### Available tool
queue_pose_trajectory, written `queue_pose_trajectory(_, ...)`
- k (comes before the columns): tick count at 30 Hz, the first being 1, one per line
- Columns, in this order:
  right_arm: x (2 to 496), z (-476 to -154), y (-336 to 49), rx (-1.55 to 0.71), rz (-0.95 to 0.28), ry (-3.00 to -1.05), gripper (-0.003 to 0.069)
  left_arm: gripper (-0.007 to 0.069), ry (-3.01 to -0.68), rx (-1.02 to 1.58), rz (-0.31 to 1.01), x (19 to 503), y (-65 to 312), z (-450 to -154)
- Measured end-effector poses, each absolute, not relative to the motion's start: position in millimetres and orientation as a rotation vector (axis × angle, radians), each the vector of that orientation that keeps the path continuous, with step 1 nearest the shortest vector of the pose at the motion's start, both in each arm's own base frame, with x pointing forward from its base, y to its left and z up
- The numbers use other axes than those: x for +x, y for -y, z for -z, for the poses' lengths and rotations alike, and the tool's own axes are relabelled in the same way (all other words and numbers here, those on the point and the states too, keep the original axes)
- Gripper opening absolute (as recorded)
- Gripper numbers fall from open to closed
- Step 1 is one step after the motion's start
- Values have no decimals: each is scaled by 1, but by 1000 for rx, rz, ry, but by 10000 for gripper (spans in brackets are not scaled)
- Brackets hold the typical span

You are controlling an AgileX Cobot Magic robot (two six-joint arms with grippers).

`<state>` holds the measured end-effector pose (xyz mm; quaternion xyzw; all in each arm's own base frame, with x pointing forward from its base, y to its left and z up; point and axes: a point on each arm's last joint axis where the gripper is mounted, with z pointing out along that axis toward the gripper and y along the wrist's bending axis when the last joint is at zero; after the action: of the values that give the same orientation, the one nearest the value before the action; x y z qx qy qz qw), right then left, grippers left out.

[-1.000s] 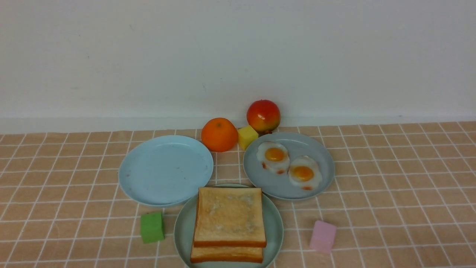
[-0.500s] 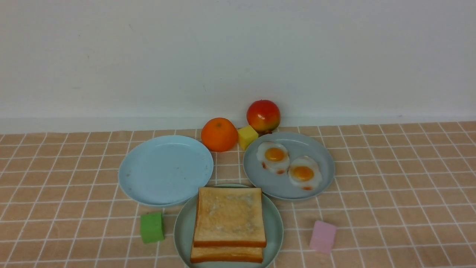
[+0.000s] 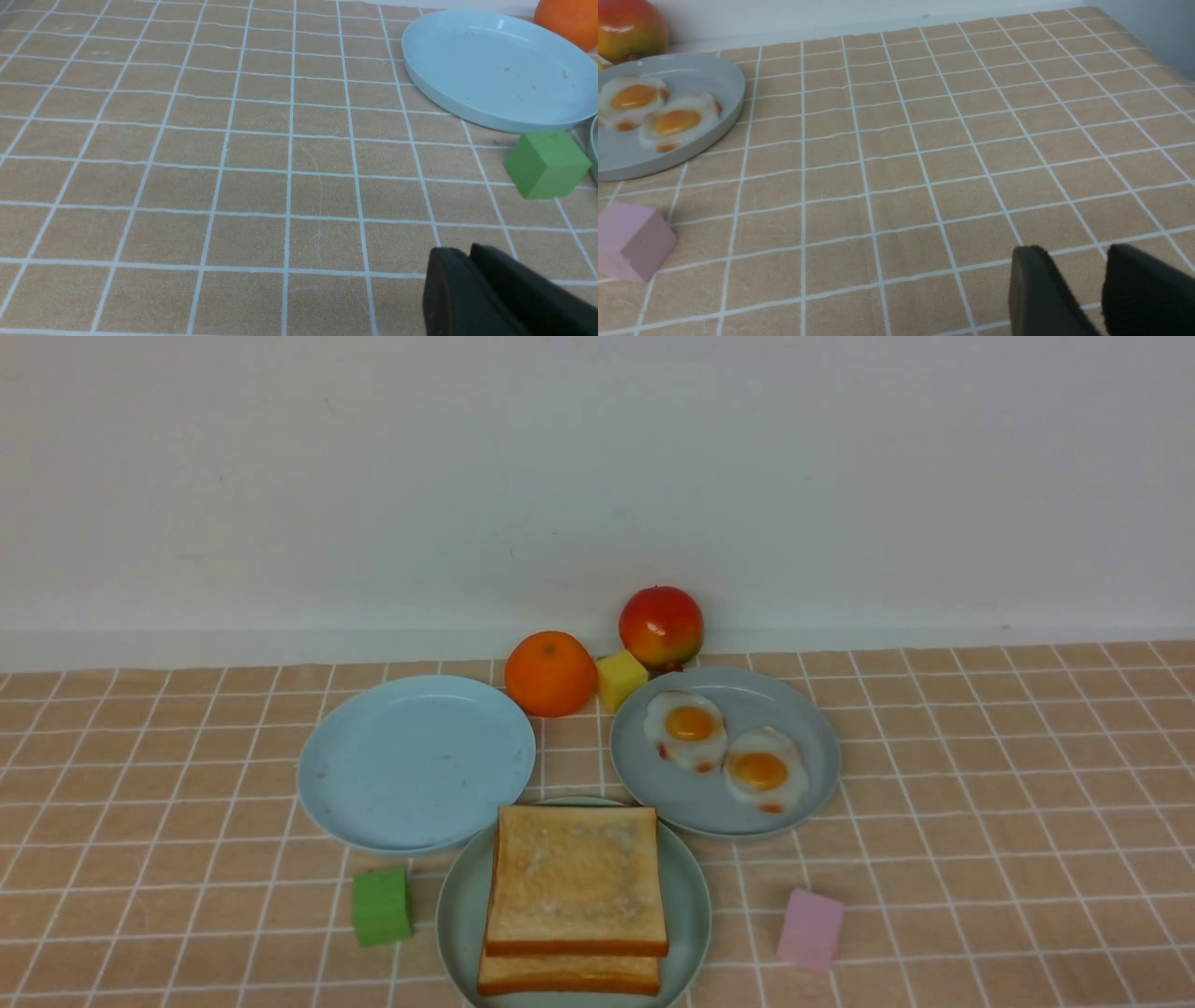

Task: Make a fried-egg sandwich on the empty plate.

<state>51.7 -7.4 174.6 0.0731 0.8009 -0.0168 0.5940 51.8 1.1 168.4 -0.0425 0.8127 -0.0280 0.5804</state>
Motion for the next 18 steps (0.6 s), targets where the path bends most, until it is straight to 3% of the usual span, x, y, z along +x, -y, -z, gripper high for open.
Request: queue_pose_trajectory(18,52,-175,7,170,39,-1862,239,79,-1899,-99,65,52,-1,-168)
